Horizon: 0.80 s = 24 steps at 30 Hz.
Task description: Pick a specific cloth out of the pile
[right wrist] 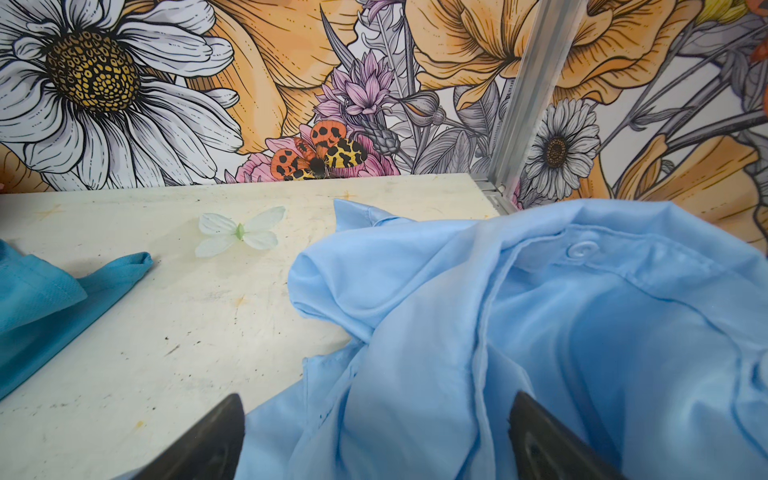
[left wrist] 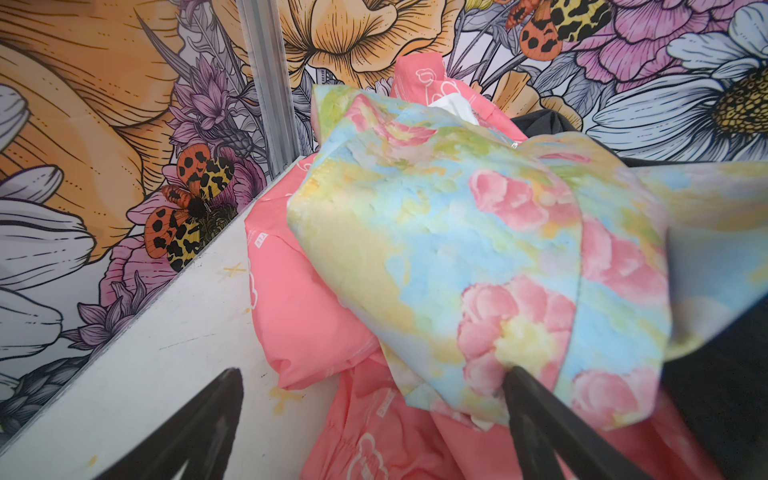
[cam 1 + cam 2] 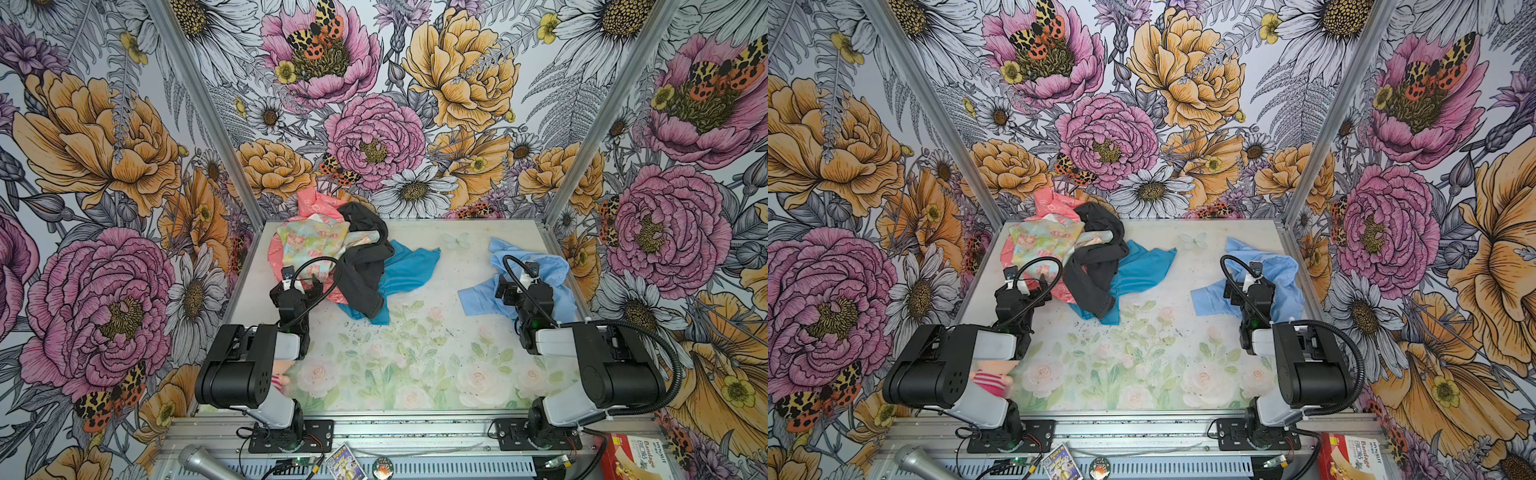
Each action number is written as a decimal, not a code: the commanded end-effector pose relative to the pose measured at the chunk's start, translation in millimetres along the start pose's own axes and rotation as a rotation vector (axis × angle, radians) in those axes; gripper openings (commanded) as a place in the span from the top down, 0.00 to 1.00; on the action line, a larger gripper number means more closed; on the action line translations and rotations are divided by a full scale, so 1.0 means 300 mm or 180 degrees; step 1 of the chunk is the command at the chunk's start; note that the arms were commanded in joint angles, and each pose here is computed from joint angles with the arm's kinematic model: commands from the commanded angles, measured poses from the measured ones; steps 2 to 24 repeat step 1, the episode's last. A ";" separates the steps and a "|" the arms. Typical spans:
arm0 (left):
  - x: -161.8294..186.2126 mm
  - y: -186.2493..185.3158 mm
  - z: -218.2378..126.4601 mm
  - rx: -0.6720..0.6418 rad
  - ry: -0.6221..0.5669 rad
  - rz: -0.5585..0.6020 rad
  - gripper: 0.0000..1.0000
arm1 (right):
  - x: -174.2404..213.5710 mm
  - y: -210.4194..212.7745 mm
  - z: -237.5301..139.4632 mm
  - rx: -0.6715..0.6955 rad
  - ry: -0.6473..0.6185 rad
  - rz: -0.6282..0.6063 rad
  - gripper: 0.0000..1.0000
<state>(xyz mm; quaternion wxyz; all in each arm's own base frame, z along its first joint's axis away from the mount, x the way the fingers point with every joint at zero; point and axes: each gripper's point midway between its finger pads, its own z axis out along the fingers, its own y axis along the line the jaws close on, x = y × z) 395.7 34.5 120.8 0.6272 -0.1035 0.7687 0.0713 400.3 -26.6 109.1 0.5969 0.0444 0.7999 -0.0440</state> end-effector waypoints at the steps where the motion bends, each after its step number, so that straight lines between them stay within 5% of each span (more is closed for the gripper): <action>1: -0.039 0.001 0.005 -0.0029 -0.0128 0.0006 0.01 | -0.014 0.011 0.003 -0.0050 -0.0048 -0.0020 0.00; 24: -0.039 0.001 0.005 -0.0029 -0.0128 0.0006 0.01 | -0.014 0.011 0.003 -0.0050 -0.0048 -0.0020 0.00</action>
